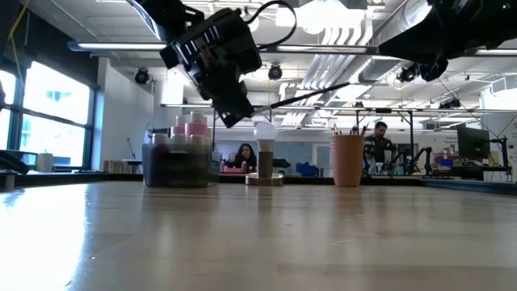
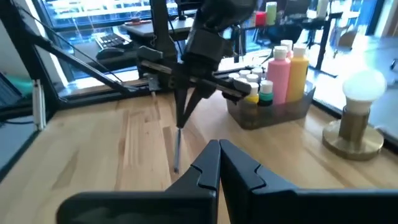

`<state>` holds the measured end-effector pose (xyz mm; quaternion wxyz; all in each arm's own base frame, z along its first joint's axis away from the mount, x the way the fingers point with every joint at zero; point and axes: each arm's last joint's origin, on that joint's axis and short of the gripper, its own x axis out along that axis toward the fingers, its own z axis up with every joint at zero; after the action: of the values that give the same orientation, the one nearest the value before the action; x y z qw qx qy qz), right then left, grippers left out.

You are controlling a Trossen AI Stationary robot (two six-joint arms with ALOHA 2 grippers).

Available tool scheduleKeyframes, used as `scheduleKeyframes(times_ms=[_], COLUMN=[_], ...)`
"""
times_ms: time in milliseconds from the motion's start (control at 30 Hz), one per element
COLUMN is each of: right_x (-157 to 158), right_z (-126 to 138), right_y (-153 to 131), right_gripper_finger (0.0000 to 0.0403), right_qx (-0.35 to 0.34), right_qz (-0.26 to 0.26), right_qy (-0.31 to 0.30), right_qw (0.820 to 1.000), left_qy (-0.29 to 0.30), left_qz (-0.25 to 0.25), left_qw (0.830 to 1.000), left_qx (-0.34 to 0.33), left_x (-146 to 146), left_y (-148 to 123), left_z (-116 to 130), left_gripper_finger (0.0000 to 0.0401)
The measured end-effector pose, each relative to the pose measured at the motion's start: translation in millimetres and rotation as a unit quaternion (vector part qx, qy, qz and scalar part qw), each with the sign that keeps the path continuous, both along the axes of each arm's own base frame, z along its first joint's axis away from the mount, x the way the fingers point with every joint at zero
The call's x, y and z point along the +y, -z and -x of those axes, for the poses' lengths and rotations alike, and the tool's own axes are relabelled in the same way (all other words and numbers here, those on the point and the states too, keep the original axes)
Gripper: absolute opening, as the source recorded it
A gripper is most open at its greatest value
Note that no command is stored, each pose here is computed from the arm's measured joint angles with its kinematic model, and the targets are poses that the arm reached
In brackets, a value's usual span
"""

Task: Pick & Place Paint Supplies
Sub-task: Put the silver paintbrush into the orange cup

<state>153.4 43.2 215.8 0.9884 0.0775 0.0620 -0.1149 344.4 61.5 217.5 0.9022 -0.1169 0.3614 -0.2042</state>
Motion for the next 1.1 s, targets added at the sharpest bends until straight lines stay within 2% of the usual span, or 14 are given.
scheduleKeyframes(times_ms=[100, 267, 567, 900, 1100], right_x=[9, 25, 56, 68, 71], right_z=[-5, -20, -60, -82, -92], right_y=[2, -4, -13, 0, 7], right_gripper_finger=[0.0002, 0.0002, 0.0002, 0.0002, 0.0002], right_qx=[0.000, 0.022, 0.076, 0.107, 0.126], right_qz=[0.028, 0.082, 0.192, 0.195, 0.222], right_qy=[0.002, 0.010, -0.013, -0.012, 0.028], right_qw=[1.000, 0.996, 0.978, 0.975, 0.967], left_qy=[-0.027, -0.066, -0.105, -0.136, -0.144], left_qz=[0.008, 0.049, 0.089, 0.123, 0.131], left_qw=[0.999, 0.996, 0.988, 0.978, 0.975], left_qx=[0.016, 0.046, 0.074, 0.098, 0.104], left_x=[0, 0, 0, 0, -1], left_y=[0, 1, 1, 1, 1], left_z=[0, 0, 0, 0, 0], left_gripper_finger=[0.0000, 0.0000, 0.0000, 0.0000, 0.0000])
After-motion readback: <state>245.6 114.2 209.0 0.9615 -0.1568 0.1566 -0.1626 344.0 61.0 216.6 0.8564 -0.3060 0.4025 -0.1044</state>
